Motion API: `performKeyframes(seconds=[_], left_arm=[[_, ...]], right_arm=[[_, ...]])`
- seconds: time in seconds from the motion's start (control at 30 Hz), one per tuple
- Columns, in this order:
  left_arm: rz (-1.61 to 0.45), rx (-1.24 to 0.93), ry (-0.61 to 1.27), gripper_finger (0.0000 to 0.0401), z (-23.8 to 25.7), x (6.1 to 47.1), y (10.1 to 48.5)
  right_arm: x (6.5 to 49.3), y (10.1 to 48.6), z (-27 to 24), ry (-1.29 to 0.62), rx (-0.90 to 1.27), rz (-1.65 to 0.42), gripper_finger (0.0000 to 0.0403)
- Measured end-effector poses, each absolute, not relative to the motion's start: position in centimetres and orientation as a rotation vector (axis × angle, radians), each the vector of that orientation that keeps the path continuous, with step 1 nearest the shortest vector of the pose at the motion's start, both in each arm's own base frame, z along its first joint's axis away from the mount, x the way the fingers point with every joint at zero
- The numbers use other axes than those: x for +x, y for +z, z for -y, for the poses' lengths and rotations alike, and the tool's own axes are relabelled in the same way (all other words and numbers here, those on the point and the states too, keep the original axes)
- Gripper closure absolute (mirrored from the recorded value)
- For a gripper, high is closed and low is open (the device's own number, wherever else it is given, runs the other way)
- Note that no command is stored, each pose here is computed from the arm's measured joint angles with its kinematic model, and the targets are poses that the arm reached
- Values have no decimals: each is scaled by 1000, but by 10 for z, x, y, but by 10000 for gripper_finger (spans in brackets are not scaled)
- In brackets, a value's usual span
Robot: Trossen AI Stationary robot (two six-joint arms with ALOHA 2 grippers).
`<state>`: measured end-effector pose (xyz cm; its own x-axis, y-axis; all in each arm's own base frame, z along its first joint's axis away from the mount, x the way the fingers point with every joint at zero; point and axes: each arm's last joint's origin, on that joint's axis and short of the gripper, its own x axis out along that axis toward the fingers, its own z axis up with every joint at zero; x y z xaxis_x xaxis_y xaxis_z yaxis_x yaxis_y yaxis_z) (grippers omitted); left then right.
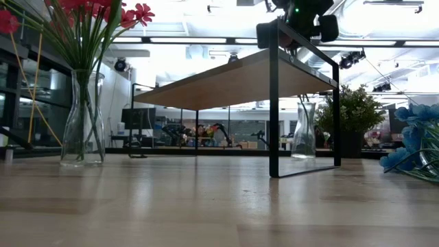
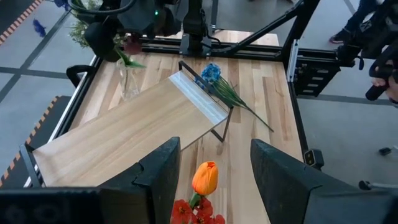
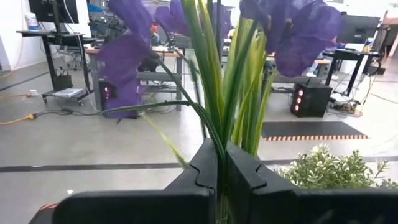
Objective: Pick and place flowers into a vace then onto a shelf
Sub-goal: Put the purple flowers into the top transparent vase
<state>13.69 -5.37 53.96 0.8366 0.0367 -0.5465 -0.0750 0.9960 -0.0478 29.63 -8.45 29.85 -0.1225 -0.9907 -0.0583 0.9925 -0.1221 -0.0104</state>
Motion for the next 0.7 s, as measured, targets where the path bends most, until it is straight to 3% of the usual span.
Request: performKeyframes(seconds=[0.7], left_arm=[[-577, -69, 60, 171, 54, 137, 540]], right_arm=[[293, 295, 84, -1714, -51, -129, 391]])
